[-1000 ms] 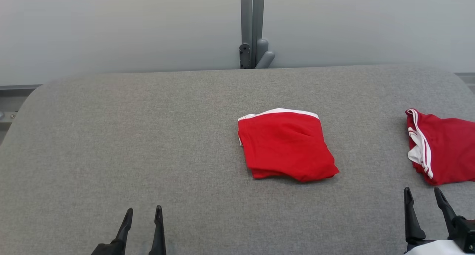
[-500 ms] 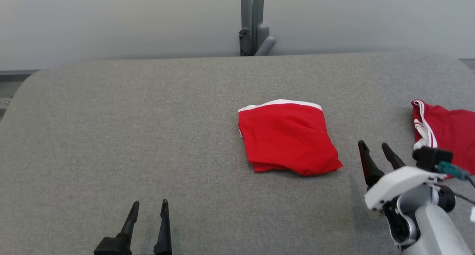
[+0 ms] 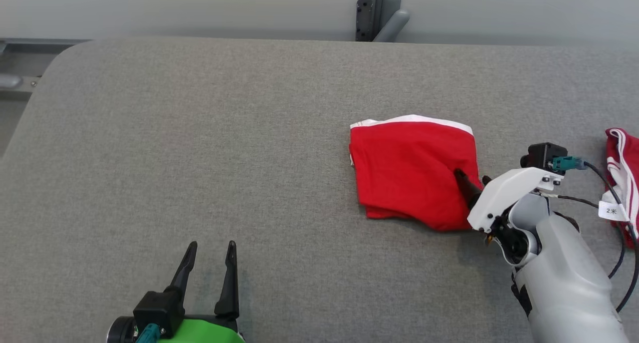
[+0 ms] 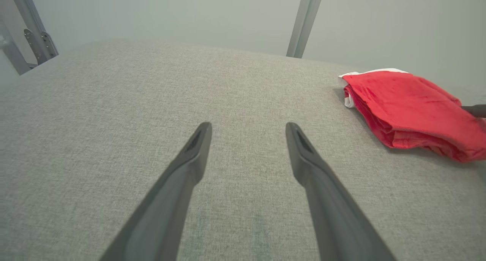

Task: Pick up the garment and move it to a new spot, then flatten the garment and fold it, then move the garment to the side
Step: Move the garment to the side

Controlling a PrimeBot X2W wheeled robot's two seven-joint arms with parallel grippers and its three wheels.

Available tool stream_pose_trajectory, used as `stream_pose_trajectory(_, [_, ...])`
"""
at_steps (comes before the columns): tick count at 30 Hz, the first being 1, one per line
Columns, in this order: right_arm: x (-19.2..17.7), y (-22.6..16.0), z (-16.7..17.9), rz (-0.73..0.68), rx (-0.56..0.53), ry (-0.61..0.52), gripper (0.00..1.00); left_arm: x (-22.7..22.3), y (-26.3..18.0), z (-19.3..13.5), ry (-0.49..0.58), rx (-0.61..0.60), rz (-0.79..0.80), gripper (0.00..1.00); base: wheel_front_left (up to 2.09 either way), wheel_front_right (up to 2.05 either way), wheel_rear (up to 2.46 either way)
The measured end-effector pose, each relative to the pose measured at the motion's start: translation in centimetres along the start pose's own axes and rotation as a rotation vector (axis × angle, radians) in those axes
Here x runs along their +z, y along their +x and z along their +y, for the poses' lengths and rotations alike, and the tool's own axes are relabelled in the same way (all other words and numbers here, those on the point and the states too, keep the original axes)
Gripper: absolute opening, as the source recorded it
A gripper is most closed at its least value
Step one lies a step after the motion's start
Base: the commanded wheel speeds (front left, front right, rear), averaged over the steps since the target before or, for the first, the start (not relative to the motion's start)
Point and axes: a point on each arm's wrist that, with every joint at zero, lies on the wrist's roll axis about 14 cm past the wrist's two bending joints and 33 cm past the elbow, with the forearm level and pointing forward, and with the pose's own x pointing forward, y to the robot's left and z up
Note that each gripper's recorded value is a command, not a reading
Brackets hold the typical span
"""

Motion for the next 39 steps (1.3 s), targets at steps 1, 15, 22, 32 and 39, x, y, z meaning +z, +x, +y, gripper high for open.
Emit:
stream_pose_trajectory(1, [-0.7,0.4,-0.1,0.027,-0.006,0.010,1.00,-0.1,0.0,0.2,0.000,0.005,0.003,1.00,0.00,0.00,0.00])
stream_pose_trajectory(15, [-0.8,2.2,0.0,0.037,0.006,0.136,0.00,-0.8,1.1,0.7,0.003,0.019,0.027,1.00,0.00,0.00,0.00])
stream_pose_trajectory(22, [5.9,-1.8,-4.7,-0.100,-0.037,0.013,0.00,-1.0,3.1,-1.9,0.009,-0.077,0.031,1.00,0.00,0.00,0.00])
stream_pose_trajectory(32, [12.4,-10.2,-13.3,-0.119,-0.249,-0.130,0.00,-1.6,6.3,-7.4,0.008,-0.258,0.035,1.00,0.00,0.00,0.00])
stream_pose_trajectory(39, [14.3,-12.3,-18.6,-0.076,-0.426,-0.117,0.00,-3.9,7.3,-7.6,0.007,-0.277,0.094,1.00,0.00,0.00,0.00])
